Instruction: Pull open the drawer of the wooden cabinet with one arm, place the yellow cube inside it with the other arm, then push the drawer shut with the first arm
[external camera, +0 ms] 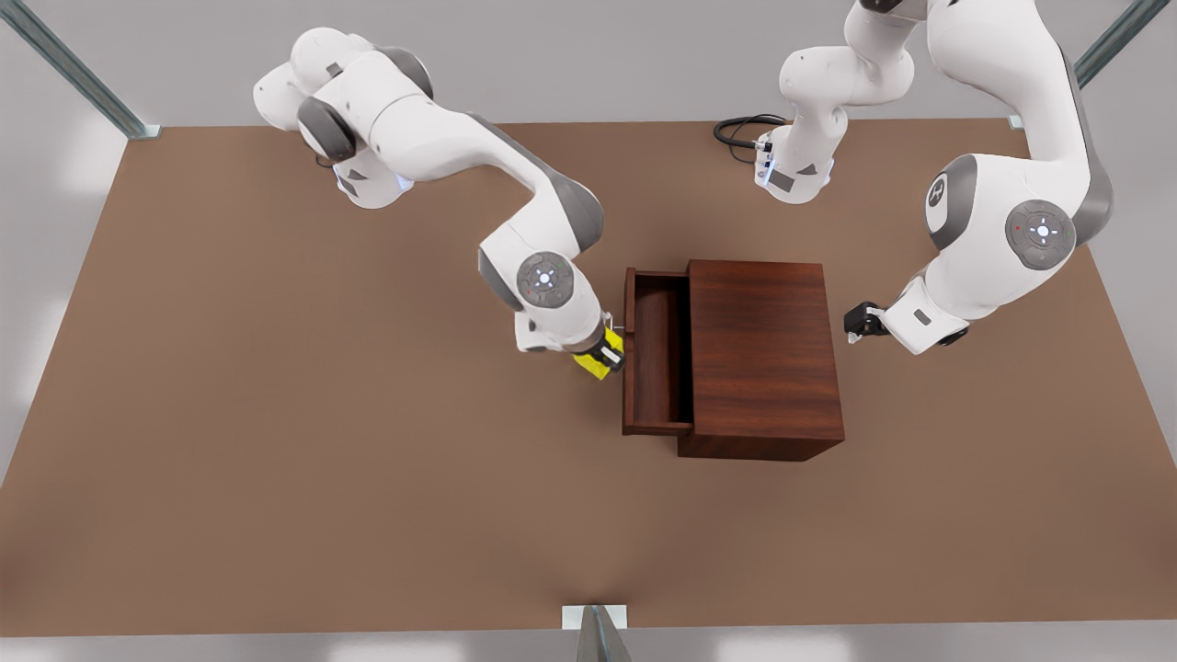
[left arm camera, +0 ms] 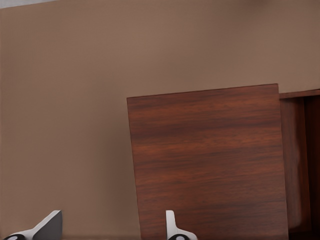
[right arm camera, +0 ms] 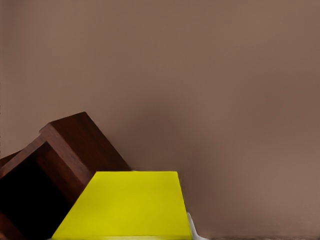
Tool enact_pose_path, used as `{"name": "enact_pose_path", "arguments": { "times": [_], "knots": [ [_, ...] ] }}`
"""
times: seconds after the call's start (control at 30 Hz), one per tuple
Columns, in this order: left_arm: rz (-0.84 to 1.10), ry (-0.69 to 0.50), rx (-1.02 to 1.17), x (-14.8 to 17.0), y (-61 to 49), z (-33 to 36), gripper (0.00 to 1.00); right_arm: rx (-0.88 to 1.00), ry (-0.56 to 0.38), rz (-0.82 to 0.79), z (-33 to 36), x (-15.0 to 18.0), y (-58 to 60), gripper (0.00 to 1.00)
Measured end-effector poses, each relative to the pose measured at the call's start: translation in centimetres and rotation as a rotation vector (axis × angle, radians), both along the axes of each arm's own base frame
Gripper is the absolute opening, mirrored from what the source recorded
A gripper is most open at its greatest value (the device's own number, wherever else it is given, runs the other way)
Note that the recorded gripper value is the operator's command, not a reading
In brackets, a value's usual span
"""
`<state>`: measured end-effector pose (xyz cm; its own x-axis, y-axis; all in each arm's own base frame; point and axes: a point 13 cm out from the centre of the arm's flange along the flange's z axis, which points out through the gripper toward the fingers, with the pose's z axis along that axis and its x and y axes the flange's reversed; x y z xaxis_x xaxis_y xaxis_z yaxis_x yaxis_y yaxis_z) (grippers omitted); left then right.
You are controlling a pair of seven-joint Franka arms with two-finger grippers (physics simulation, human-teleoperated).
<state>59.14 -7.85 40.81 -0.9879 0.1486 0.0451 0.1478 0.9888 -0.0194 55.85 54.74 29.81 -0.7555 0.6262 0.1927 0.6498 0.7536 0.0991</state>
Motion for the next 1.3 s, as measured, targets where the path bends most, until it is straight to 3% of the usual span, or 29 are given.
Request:
{"name": "enact_pose_path", "arguments": {
  "times": [0.23,0.6,0.63,0.67,0.9,0.93,1.0,1.07,1.1,1.17,1.23,1.3],
  "knots": [
    [-0.001,0.000,0.000,0.0,0.0,0.0,1.00,0.026,-0.006,-0.102,-1.9,-3.1,6.5,0.67],
    [-0.003,0.000,0.001,0.0,0.0,0.0,1.00,0.068,-0.020,-0.307,-4.6,-3.5,10.5,0.68],
    [-0.003,-0.001,0.001,0.0,0.0,0.0,1.00,0.069,-0.019,-0.323,-4.9,-3.4,10.6,0.72],
    [-0.003,-0.002,0.001,0.0,0.0,0.1,1.00,0.070,-0.017,-0.339,-5.0,-3.3,10.6,1.00],
    [-0.012,-0.025,-0.004,0.9,-1.1,0.9,1.00,0.072,-0.023,-0.426,-3.6,-2.0,9.7,1.00],
    [-0.023,-0.034,-0.006,1.2,-2.3,1.3,1.00,0.075,-0.030,-0.457,-1.5,-0.1,7.6,1.00],
    [-0.073,-0.052,-0.015,1.8,-7.7,1.7,1.00,0.063,-0.035,-0.589,4.0,7.8,-3.3,1.00],
    [-0.136,-0.059,-0.031,1.8,-15.6,1.1,1.00,0.022,-0.012,-0.758,7.5,15.7,-21.3,1.00],
    [-0.151,-0.068,-0.041,2.0,-19.3,0.8,1.00,-0.017,0.012,-0.824,8.2,17.1,-31.0,1.00],
    [-0.178,-0.101,-0.049,2.4,-27.0,0.1,1.00,-0.134,0.066,-0.849,7.8,13.9,-45.6,1.00],
    [-0.237,-0.137,-0.021,0.0,-37.0,-2.6,1.00,-0.206,0.118,-0.806,7.1,8.6,-54.5,1.00],
    [-0.250,-0.180,0.006,-2.7,-44.3,-5.9,1.00,-0.221,0.135,-0.706,7.0,6.3,-58.0,1.00]
  ]
}}
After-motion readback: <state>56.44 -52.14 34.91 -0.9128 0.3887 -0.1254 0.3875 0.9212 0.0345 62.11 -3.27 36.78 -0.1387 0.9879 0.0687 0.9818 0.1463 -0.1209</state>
